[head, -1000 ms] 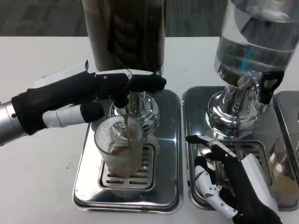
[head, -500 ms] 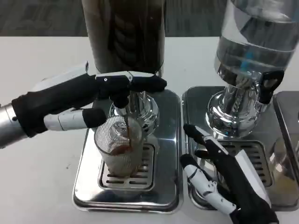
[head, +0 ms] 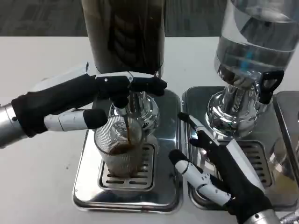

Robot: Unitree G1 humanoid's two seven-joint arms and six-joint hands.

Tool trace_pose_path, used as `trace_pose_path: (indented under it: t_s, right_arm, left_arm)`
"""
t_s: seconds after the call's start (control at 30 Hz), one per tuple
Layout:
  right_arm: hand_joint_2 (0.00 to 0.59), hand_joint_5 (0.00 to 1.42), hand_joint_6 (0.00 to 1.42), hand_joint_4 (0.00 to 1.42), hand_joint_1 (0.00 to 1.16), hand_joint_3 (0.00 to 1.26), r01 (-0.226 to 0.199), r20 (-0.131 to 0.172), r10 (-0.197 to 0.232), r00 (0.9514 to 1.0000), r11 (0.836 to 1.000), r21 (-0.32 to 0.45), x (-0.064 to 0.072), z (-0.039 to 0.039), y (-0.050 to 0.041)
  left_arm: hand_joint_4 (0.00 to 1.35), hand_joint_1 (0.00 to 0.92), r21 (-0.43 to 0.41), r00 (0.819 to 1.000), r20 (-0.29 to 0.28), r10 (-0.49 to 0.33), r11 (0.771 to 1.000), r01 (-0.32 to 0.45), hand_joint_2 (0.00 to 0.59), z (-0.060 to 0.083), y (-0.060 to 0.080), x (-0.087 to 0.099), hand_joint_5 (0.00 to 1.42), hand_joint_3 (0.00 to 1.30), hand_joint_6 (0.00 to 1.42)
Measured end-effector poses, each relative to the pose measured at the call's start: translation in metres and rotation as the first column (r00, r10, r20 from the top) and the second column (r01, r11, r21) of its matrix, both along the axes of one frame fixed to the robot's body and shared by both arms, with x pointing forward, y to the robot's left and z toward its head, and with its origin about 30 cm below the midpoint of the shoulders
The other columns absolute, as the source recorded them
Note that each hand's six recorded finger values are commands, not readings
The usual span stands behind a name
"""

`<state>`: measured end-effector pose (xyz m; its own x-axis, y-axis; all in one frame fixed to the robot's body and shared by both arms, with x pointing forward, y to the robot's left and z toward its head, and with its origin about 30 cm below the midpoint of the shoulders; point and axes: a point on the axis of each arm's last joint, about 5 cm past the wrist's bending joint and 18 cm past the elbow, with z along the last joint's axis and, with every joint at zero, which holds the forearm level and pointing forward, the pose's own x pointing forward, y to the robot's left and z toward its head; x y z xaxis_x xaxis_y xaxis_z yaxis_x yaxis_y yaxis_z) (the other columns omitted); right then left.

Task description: Grasp the cup under the faucet to collect the drink, then remove the cup.

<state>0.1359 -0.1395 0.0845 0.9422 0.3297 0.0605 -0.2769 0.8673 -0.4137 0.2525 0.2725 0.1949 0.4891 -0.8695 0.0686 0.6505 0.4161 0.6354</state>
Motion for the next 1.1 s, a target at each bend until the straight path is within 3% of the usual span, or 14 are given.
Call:
trace_pose_path:
  t_s: [0.23, 0.57, 0.93, 1.1]
  right_arm:
    - [0.223, 0.00, 0.08, 0.00, 0.27, 0.04, -0.012, -0.017, 0.012, 0.9998, 1.000, -0.015, 0.005, -0.0019, -0.0004]
    - [0.206, 0.00, 0.09, 0.00, 0.20, 0.07, -0.020, -0.014, 0.020, 0.9997, 1.000, -0.016, 0.015, -0.0028, 0.0018]
    - [0.182, 0.04, 0.15, 0.07, 0.21, 0.09, -0.031, -0.002, 0.031, 0.9995, 1.000, -0.006, 0.028, -0.0018, 0.0045]
    - [0.174, 0.08, 0.18, 0.11, 0.23, 0.11, -0.031, -0.014, 0.031, 0.9994, 1.000, 0.000, 0.031, -0.0043, 0.0051]
  left_arm:
    - [0.22, 0.000, -0.001, 1.000, 0.000, 0.000, 1.000, 0.000, 0.005, 0.000, 0.000, 0.000, 0.15, 0.21, 0.11]
    - [0.25, 0.000, -0.002, 1.000, 0.001, 0.001, 1.000, -0.001, 0.011, 0.000, 0.000, 0.000, 0.16, 0.20, 0.11]
    - [0.25, 0.000, -0.001, 1.000, 0.002, 0.001, 1.000, -0.001, 0.011, 0.000, 0.000, 0.000, 0.16, 0.20, 0.11]
    - [0.23, 0.000, -0.001, 1.000, 0.002, 0.002, 1.000, -0.002, 0.012, 0.000, 0.000, 0.000, 0.16, 0.19, 0.11]
